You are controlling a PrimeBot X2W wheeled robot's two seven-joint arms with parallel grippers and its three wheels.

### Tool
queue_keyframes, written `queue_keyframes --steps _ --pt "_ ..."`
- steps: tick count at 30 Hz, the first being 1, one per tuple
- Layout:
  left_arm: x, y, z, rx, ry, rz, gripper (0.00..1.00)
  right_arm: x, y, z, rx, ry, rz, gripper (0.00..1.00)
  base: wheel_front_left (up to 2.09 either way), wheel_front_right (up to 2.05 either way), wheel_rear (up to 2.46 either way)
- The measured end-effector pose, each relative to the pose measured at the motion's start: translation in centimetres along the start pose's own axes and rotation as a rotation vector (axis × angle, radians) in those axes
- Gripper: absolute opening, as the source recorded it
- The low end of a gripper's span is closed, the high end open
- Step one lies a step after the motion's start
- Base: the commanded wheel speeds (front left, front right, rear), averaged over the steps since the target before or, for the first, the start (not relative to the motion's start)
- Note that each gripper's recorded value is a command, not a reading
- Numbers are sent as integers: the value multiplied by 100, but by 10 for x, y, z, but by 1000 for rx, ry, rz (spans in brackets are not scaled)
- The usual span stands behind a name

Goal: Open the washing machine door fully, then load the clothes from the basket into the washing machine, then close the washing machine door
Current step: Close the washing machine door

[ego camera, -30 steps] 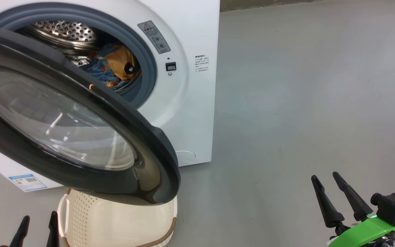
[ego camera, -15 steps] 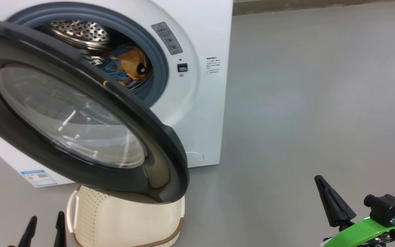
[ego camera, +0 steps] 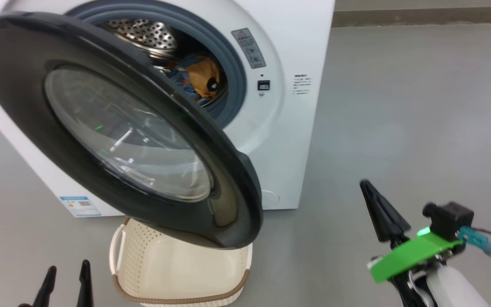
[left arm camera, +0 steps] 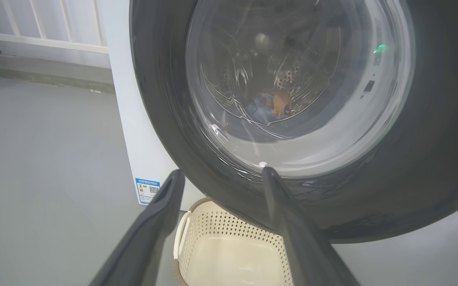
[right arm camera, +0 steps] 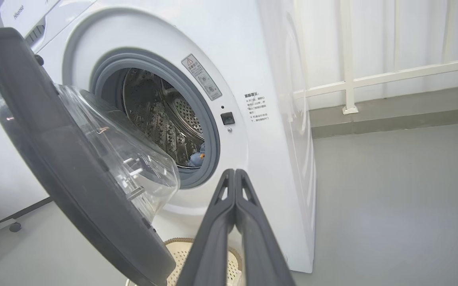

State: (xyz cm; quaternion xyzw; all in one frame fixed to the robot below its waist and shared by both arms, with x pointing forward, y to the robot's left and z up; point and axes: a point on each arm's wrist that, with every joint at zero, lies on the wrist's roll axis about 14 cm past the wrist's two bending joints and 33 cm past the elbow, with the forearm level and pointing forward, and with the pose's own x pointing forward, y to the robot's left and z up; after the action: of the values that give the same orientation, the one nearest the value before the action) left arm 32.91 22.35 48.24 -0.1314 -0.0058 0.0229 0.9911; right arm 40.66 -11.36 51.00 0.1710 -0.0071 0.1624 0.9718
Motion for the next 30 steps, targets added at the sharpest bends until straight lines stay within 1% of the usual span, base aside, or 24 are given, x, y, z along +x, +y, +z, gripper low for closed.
queue_keyframes --steps 5,10,14,18,23,26,30 --pt "-6 1 2 -4 -10 8 100 30 27 23 -8 -61 87 0 0 0 0" --pt "-8 4 7 -3 -25 20 100 54 63 66 -14 -180 198 0 0 0 0" --pt "-8 4 11 -3 -35 19 100 61 98 100 -16 -280 302 0 0 0 0" --pt "-7 0 16 -3 -52 8 100 56 134 125 -21 -355 408 0 0 0 0" --pt "-7 -3 16 -5 -54 0 100 40 185 145 -23 -424 564 0 0 0 0" --pt "-7 -3 17 -5 -56 -1 100 29 210 145 -21 -431 646 0 0 0 0" --pt "-8 -3 17 -7 -57 2 100 18 232 133 -17 -402 723 0 0 0 0"
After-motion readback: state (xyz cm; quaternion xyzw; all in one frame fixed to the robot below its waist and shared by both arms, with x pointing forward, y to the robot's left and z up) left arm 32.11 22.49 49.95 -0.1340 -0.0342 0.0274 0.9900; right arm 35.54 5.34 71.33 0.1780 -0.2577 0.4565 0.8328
